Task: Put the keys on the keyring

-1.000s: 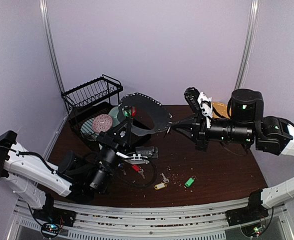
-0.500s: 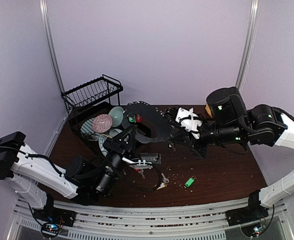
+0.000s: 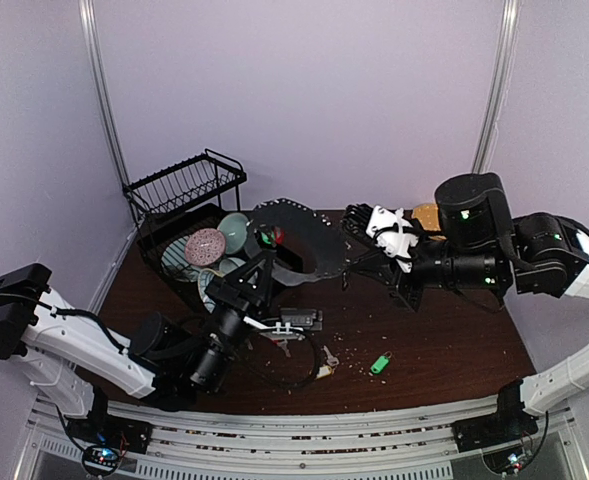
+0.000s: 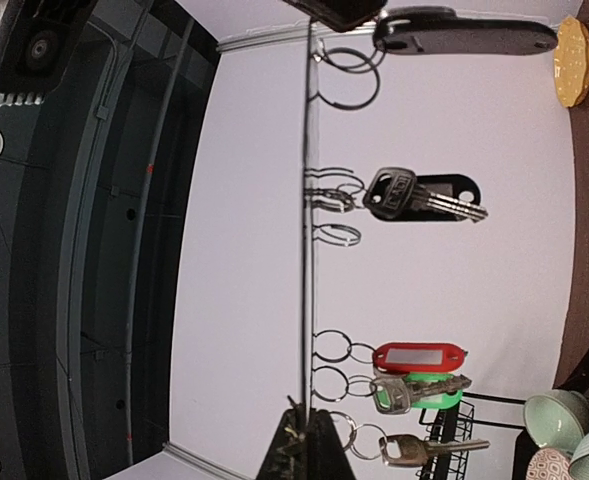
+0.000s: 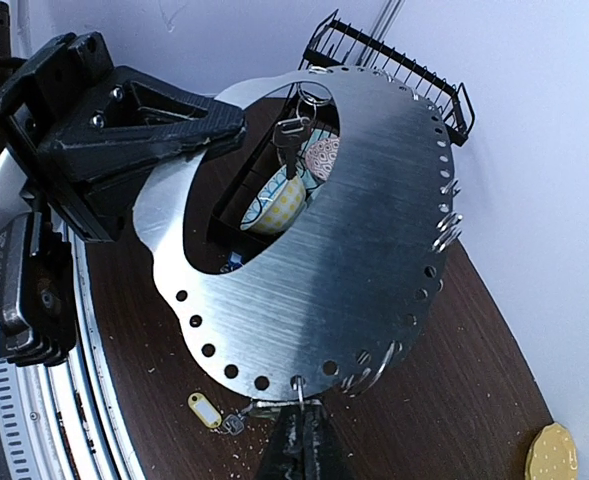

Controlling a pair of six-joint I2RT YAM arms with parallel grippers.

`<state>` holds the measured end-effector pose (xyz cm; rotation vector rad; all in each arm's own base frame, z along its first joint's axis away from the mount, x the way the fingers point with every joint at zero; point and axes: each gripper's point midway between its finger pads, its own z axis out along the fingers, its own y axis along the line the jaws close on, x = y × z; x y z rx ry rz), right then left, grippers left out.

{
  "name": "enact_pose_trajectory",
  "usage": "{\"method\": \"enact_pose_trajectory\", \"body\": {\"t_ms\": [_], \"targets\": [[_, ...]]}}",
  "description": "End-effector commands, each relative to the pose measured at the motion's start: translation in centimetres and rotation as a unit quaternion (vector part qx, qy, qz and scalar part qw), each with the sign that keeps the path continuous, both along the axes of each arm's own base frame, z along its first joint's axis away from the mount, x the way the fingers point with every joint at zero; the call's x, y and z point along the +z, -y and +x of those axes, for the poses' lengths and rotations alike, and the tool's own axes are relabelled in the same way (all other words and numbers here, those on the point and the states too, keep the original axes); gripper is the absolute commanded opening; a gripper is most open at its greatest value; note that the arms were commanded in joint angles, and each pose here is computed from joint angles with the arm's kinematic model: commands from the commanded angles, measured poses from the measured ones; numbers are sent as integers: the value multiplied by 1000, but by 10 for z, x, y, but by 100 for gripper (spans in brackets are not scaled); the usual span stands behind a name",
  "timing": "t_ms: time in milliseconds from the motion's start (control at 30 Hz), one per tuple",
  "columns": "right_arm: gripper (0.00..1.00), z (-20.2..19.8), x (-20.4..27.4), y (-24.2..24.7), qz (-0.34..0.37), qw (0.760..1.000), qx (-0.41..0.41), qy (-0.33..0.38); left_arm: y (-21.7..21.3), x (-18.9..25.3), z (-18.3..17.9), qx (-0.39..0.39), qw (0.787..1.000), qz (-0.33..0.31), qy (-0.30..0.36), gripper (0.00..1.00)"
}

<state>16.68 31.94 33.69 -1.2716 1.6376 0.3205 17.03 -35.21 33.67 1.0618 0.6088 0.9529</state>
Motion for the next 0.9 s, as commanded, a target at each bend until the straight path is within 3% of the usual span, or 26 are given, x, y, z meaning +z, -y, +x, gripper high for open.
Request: {"method": "enact_pose_trajectory", "body": {"t_ms": [0, 233, 500, 733, 867], "targets": [[0, 13, 15, -2, 35, 999, -36, 15, -1, 24, -16, 16, 994, 55, 88, 0], [0, 14, 12, -10, 25, 999, -31, 8, -1, 20, -15, 19, 994, 64, 87, 0], [0, 19, -15, -19, -57, 998, -22, 5, 2, 22, -17, 11, 994, 62, 91, 0], [0, 0, -20, -26, -62, 997, 42, -7, 0, 19, -12, 20, 996, 48, 67, 0], [6, -11, -11, -25, -4, 997, 71, -13, -8, 23, -8, 26, 998, 23, 48, 0]]}}
